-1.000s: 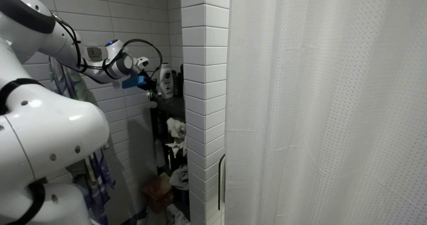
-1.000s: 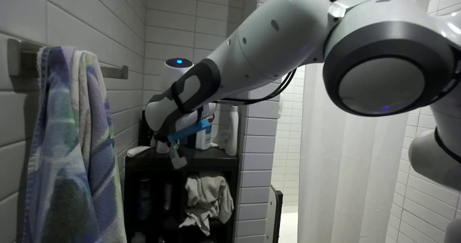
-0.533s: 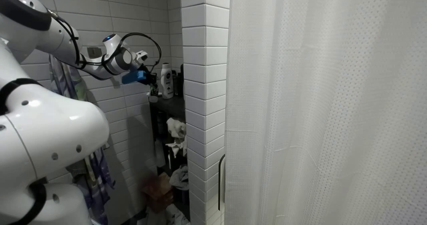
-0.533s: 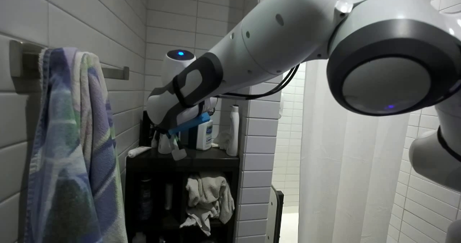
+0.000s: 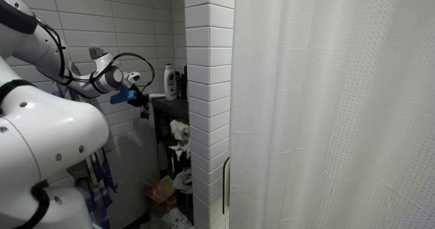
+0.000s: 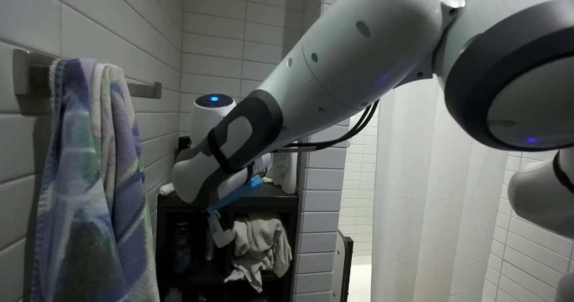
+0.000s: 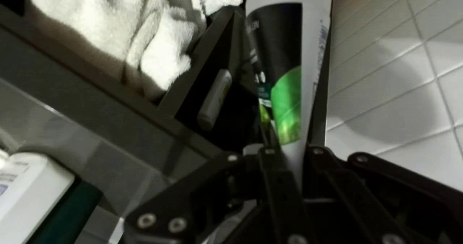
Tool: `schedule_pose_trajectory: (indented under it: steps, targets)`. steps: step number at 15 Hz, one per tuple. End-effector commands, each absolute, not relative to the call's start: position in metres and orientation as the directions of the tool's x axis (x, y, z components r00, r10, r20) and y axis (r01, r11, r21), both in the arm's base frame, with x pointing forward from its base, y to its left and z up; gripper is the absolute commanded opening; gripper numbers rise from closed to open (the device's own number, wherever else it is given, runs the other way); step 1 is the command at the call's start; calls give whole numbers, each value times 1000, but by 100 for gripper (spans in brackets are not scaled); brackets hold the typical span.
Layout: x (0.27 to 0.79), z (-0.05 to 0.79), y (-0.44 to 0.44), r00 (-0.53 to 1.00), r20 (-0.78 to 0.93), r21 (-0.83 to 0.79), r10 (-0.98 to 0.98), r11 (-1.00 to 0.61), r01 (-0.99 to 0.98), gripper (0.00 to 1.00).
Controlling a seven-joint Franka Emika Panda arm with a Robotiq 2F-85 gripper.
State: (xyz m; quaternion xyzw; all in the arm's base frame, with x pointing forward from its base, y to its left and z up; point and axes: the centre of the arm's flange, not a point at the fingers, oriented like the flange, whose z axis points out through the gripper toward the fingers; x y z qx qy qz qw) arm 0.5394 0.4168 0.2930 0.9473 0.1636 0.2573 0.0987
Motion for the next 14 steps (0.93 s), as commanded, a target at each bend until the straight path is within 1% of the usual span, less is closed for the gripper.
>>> schedule_pose_trajectory:
  steps: [1, 9, 14]
  targets:
    - [538, 264, 406, 848, 387, 258, 362, -925, 278, 3]
    - [558, 224, 408, 897, 274, 213, 346, -932, 294, 3]
    - [601, 231, 401, 916, 289, 209, 279, -952, 224, 3]
